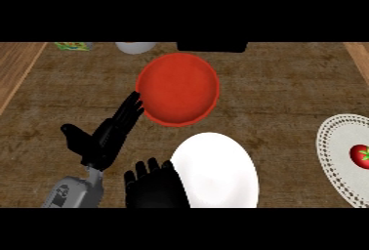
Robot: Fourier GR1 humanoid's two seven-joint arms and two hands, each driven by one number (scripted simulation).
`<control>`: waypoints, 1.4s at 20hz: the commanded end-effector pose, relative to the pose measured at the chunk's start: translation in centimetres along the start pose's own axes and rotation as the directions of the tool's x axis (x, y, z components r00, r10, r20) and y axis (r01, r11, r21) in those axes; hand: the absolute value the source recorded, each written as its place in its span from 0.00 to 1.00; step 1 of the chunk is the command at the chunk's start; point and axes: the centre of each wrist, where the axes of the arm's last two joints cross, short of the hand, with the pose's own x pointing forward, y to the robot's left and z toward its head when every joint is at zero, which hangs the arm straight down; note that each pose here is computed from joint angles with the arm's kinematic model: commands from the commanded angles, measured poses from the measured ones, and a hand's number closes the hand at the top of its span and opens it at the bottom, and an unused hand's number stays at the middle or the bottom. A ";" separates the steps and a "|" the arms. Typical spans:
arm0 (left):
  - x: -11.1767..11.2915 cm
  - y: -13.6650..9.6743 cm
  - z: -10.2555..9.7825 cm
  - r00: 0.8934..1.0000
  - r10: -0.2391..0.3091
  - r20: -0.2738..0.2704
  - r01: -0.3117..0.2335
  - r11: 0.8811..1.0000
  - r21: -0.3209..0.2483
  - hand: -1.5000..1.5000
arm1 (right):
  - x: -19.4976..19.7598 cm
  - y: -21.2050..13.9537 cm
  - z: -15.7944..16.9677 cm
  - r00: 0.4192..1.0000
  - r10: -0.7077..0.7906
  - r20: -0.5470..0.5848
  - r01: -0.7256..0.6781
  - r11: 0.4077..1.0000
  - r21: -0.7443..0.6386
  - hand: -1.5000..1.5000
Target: Pick the squash from the plate and place it in the bowl
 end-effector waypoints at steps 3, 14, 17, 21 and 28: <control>-0.3 0.6 0.4 1.000 0.005 0.004 -0.005 1.000 0.018 0.50 | 2.2 -4.7 1.3 0.999 -0.024 -0.034 0.019 0.991 -0.129 1.00; 1.9 0.6 0.4 1.000 0.007 0.013 -0.008 1.000 0.024 0.50 | 1.6 -9.7 -6.5 0.992 -0.096 -0.079 0.077 0.973 -0.217 1.00; 1.5 0.0 0.5 1.000 -0.006 0.015 0.006 1.000 -0.004 0.50 | 0.6 -8.8 -8.8 0.987 -0.122 -0.102 0.096 0.968 -0.230 1.00; -0.4 0.6 0.3 1.000 0.010 0.009 -0.010 1.000 0.020 0.50 | -1.3 -9.0 -11.2 0.978 -0.181 -0.102 0.153 0.959 -0.238 1.00; 0.0 0.8 0.7 1.000 0.008 0.017 -0.008 1.000 0.006 0.50 | -6.8 -6.4 -17.9 0.984 -0.135 -0.118 0.104 0.965 -0.241 1.00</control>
